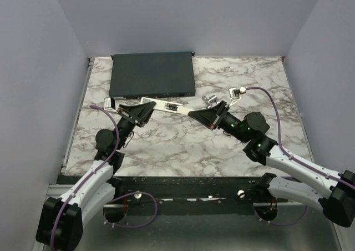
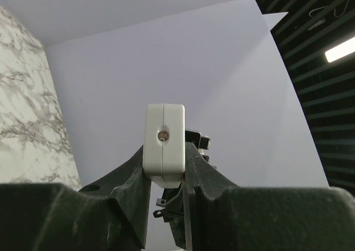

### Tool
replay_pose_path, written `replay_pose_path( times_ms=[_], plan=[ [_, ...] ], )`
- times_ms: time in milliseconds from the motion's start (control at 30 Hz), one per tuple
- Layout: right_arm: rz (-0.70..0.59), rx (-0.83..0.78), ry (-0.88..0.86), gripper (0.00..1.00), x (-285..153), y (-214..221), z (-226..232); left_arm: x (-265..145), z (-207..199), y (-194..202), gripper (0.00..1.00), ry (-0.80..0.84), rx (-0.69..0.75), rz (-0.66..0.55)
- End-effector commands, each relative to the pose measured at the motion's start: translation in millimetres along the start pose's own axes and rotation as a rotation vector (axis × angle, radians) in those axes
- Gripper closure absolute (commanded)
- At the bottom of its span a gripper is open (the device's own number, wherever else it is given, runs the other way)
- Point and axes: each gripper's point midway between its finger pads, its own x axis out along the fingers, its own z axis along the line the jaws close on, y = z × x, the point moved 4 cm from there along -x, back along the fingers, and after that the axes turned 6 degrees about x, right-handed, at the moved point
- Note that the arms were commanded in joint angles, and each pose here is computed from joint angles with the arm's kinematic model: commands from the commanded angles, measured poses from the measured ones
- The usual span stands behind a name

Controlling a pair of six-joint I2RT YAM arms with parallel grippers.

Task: Load the batteries into the remote control
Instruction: Load the battery cover into the remote control.

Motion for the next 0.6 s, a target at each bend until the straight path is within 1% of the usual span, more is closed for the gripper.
replay_pose_path(
  times_ms=[0,267,567],
  plan=[
    [0.024,-0.011,-0.089,0.99,4,0,16,-3,4,5,1.00,-0.004,-0.042,0.030],
    [0.012,0.057,-0.022,0.99,11,6,-8,-4,9,6,1.00,-0.033,-0.059,0.030],
    [-0.020,0.075,0.007,0.99,20,3,-18,-4,8,6,1.00,-0.028,-0.062,0.030]
  ],
)
